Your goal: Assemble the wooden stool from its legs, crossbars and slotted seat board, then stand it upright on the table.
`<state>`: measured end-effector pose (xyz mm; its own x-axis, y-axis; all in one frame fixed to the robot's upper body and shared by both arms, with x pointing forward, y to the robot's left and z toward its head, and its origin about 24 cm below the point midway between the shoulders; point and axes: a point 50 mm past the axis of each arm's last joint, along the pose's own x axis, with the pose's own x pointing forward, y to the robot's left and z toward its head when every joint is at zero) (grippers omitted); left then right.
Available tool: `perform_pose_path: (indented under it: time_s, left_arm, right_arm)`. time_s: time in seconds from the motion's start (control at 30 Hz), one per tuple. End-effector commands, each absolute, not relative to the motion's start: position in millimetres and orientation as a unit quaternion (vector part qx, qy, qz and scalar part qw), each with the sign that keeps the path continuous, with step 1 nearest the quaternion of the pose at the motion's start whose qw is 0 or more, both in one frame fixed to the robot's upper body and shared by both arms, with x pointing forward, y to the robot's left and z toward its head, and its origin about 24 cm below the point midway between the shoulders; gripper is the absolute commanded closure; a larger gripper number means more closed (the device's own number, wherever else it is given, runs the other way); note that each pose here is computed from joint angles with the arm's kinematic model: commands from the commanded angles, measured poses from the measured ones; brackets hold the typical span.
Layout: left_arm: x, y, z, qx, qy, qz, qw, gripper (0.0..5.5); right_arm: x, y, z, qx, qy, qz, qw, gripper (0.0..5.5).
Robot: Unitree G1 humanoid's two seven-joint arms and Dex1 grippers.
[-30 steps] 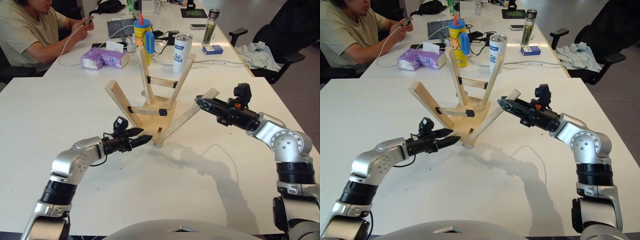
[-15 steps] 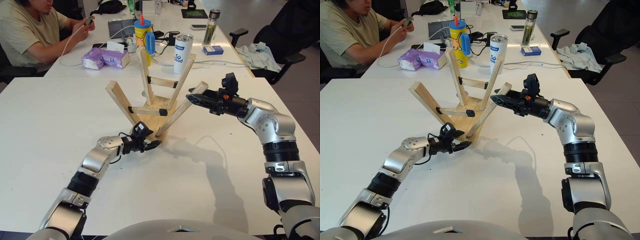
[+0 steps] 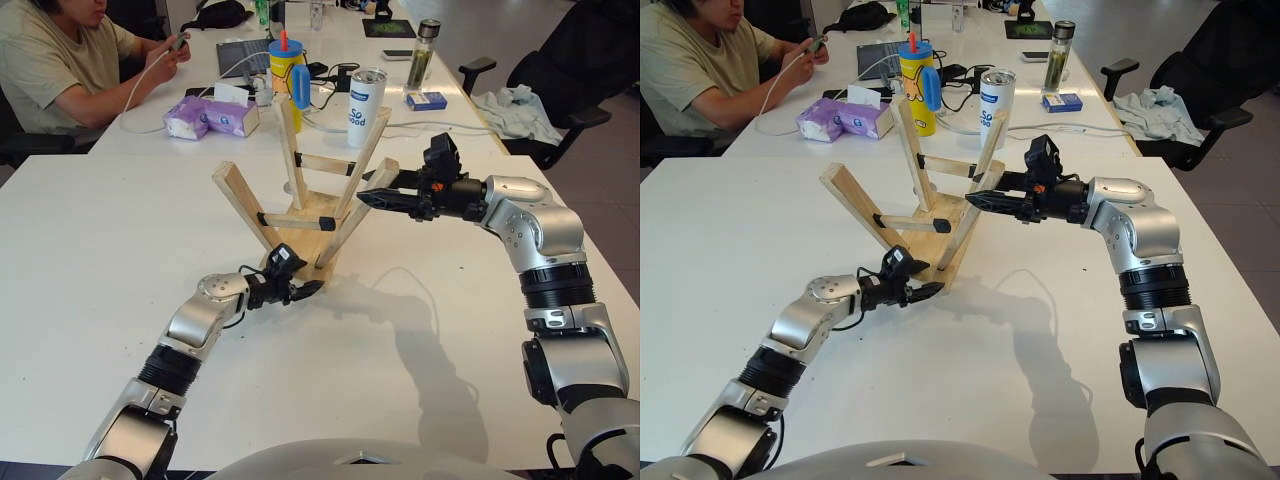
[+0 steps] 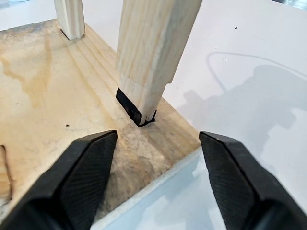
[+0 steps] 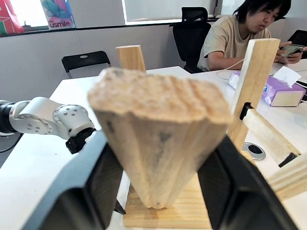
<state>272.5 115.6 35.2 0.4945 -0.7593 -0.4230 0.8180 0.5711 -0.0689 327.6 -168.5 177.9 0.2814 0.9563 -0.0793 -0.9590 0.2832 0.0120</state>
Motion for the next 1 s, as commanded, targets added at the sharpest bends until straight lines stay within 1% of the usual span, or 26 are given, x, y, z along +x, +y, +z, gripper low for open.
perform_pose_path:
  time_s: [0.03,0.17,0.3,0.37,0.57,0.83,0.9,1.0]
  left_arm:
    - [249,125,-5,0.068,0.311,-0.44,0.84,2.31]
    - [249,123,-4,0.066,0.308,-0.44,0.841,2.31]
    - [249,121,-4,0.061,0.306,-0.44,0.842,2.31]
    - [249,120,-4,0.062,0.306,-0.44,0.842,2.31]
    - [247,119,-8,0.061,0.314,-0.441,0.838,2.31]
    - [242,117,-16,0.059,0.333,-0.442,0.831,2.31]
    - [242,116,-17,0.059,0.335,-0.441,0.83,2.31]
    - [241,115,-17,0.058,0.335,-0.441,0.831,2.31]
  right_arm:
    - [326,-171,173,-0.121,0.065,0.572,0.809,3.43]
    - [314,-156,161,-0.13,0.077,0.586,0.796,3.43]
    - [308,-146,144,-0.107,0.094,0.578,0.803,3.43]
    - [308,-143,141,-0.105,0.096,0.576,0.805,3.43]
    - [329,-138,149,-0.102,0.092,0.549,0.824,3.43]
    - [338,-138,150,-0.135,0.093,0.547,0.821,3.43]
    - [332,-134,147,-0.152,0.09,0.573,0.8,3.43]
    - [316,-122,148,-0.141,0.075,0.623,0.766,3.43]
